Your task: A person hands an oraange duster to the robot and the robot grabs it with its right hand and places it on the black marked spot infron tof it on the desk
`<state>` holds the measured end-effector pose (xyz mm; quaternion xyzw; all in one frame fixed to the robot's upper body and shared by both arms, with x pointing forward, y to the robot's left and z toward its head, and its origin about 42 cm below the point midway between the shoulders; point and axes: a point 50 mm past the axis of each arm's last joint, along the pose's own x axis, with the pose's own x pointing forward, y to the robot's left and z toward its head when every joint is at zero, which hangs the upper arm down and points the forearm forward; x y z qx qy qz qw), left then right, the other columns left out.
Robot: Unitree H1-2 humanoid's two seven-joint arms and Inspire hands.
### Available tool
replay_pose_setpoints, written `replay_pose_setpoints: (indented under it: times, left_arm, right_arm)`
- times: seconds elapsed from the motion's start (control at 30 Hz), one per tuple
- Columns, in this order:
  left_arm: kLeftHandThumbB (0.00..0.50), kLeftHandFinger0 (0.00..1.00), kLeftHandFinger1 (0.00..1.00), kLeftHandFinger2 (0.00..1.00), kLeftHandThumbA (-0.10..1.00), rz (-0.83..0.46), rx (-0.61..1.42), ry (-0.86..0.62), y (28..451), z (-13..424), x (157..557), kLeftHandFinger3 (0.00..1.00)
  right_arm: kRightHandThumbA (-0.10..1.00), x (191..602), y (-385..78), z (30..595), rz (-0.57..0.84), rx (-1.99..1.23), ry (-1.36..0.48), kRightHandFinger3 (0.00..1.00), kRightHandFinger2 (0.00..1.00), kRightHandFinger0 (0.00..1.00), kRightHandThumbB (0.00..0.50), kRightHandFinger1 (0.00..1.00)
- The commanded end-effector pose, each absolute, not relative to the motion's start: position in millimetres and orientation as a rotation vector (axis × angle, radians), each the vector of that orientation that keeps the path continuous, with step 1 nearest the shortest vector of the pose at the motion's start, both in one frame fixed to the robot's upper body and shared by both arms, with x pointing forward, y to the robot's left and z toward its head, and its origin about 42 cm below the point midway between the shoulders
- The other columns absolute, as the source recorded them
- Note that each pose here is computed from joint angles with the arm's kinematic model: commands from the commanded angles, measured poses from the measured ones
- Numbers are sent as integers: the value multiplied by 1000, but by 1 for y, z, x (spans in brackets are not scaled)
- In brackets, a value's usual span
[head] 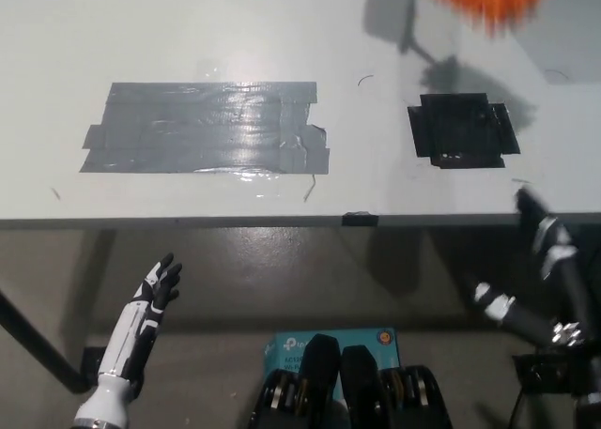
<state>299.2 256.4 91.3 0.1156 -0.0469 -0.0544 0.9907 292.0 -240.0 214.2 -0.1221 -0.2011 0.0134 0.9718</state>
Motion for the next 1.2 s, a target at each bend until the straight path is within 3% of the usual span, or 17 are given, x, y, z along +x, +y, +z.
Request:
replay_pose_setpoints:
  times: [0.0,0.13,0.37,0.43,0.47,0.5,0.6,0.7,0.87,0.93,1.1,1.13,1.17]
  left_arm:
    - [213,1000,1000,1000,955,-131,225,-157,252,100,301,1000]
    - [213,1000,1000,1000,944,-131,217,-152,252,101,300,1000]
    - [227,1000,1000,1000,936,-123,216,-143,257,106,302,1000]
    - [231,1000,1000,1000,939,-117,220,-144,258,107,303,1000]
    - [243,1000,1000,1000,940,-116,216,-145,259,106,303,1000]
    - [245,1000,1000,1000,941,-115,215,-144,259,106,303,1000]
    - [225,1000,1000,1000,932,-115,210,-151,260,105,302,1000]
    - [212,1000,1000,1000,931,-114,214,-157,261,105,303,1000]
    - [233,1000,1000,1000,977,-106,238,-158,263,108,304,1000]
    - [230,1000,1000,1000,976,-113,238,-163,263,108,306,1000]
    - [246,1000,1000,1000,968,-112,227,-158,263,110,308,1000]
    - [244,1000,1000,1000,964,-112,223,-156,263,111,308,1000]
    - [234,1000,1000,1000,960,-113,222,-156,263,110,308,1000]
  right_arm:
    - [915,298,-254,308,-144,-363,-570,1000,1000,1000,142,1000]
    - [1000,323,-266,356,-163,-380,-616,1000,1000,1000,172,1000]
    - [1000,346,-273,415,-171,-454,-672,1000,1000,1000,290,1000]
    - [1000,353,-273,430,-183,-539,-682,1000,1000,1000,300,1000]
    - [1000,360,-272,441,-193,-630,-667,1000,1000,1000,351,1000]
    - [1000,363,-270,443,-193,-646,-661,1000,1000,1000,360,1000]
    - [1000,390,-256,460,-126,-707,-606,1000,1000,1000,333,1000]
    - [1000,411,-246,465,-93,-725,-538,1000,1000,1000,354,1000]
    - [994,472,-238,456,-32,-756,-324,1000,1000,1000,384,1000]
    - [1000,490,-237,449,11,-741,-258,1000,1000,1000,353,1000]
    - [1000,520,-233,433,76,-775,-118,1000,1000,1000,374,1000]
    - [1000,528,-232,426,107,-752,-84,1000,1000,1000,342,1000]
    - [1000,532,-231,422,115,-735,-67,1000,1000,1000,344,1000]
